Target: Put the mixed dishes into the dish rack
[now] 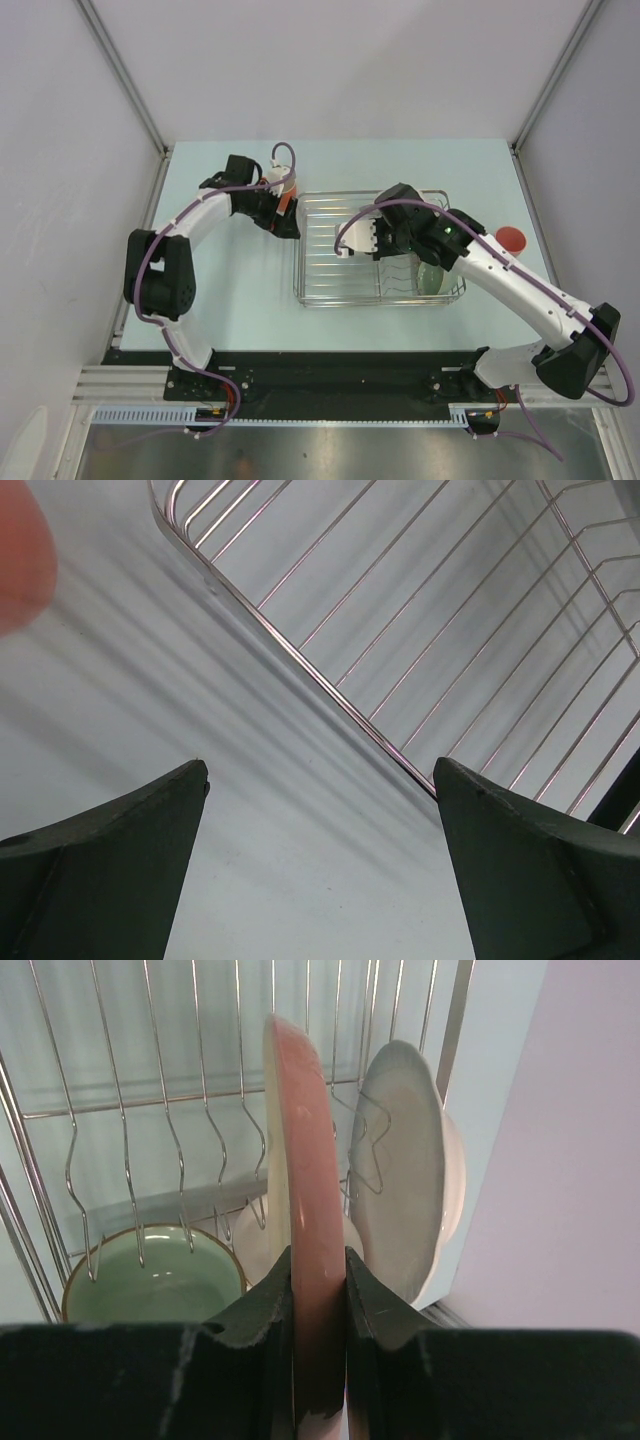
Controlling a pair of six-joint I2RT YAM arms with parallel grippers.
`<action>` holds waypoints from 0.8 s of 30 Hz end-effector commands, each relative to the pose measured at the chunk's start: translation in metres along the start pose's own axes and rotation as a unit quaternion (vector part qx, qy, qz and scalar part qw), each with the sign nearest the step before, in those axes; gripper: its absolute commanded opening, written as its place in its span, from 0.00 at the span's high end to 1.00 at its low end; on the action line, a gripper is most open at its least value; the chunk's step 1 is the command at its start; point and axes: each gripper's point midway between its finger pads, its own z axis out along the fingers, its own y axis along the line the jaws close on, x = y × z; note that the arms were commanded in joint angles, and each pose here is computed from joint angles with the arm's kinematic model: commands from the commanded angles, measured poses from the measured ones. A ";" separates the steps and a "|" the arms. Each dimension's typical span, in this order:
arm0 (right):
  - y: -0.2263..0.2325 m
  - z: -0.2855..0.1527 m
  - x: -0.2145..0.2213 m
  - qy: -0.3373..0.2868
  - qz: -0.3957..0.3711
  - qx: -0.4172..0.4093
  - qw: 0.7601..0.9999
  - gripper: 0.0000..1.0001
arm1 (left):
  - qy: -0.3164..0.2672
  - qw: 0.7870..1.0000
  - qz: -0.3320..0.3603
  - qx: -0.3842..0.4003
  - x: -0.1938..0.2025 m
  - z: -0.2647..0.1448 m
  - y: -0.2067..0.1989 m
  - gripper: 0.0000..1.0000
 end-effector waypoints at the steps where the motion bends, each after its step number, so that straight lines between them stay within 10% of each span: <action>1: -0.031 -0.023 -0.009 -0.010 -0.012 0.077 0.997 1.00 | 0.064 0.997 0.006 -0.047 0.044 0.000 0.024 0.00; 24: -0.020 -0.049 -0.018 -0.050 0.025 0.080 0.995 1.00 | 0.058 0.997 0.009 -0.054 0.041 -0.003 0.024 0.00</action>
